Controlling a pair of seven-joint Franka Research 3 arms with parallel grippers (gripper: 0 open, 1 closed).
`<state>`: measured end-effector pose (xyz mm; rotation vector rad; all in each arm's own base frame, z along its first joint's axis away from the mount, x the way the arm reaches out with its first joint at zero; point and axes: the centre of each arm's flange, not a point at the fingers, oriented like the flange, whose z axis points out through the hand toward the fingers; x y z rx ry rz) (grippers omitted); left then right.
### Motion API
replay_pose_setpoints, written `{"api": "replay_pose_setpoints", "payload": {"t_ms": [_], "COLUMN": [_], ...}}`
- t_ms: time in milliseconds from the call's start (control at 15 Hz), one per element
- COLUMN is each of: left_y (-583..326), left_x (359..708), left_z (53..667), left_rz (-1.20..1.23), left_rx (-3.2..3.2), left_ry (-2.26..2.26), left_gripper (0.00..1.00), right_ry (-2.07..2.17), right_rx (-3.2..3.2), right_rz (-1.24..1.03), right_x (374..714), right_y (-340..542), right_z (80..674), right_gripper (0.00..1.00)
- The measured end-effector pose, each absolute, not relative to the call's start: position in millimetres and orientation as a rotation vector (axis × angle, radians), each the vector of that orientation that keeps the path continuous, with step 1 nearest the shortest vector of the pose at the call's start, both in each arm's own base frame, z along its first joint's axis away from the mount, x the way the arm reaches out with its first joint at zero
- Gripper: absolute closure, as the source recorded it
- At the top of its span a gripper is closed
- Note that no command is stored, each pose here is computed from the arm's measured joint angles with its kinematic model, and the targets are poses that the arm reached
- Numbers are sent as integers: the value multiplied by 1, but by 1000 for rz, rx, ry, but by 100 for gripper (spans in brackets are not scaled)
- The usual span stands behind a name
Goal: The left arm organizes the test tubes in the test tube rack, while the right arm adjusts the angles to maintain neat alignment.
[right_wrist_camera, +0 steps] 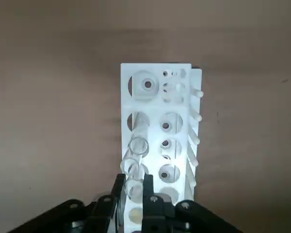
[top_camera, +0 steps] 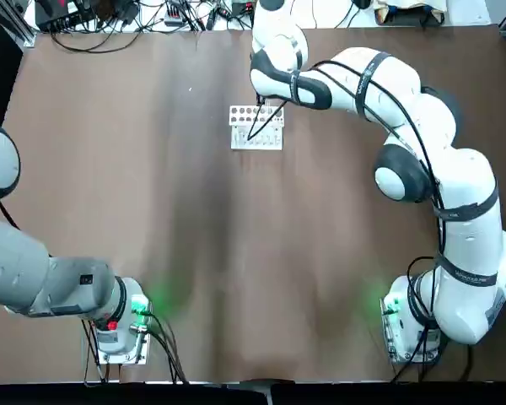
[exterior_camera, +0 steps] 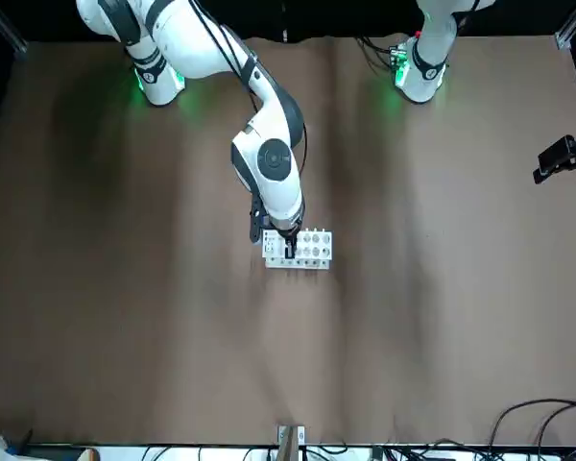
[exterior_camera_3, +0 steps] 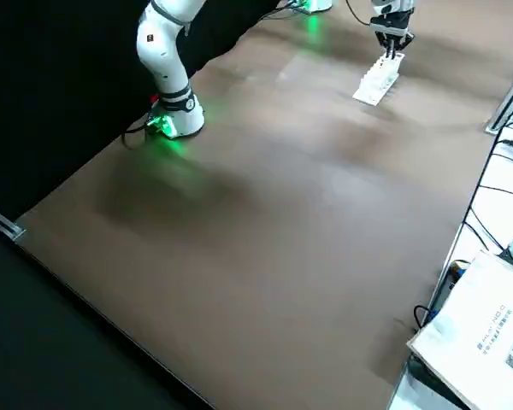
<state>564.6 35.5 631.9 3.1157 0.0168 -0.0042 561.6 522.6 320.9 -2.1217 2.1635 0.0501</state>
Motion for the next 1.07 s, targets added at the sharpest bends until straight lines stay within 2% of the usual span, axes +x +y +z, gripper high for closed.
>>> {"api": "replay_pose_setpoints", "payload": {"t_ms": [1067], "left_y": [36], "left_x": [564], "left_z": [632], "left_rz": [-4], "left_rx": [3116], "left_ry": [17], "left_gripper": [0], "right_ry": [2097], "right_rx": [-2216], "right_rz": [-39], "right_x": [554], "right_y": [528], "right_z": [321], "right_gripper": [82]}}
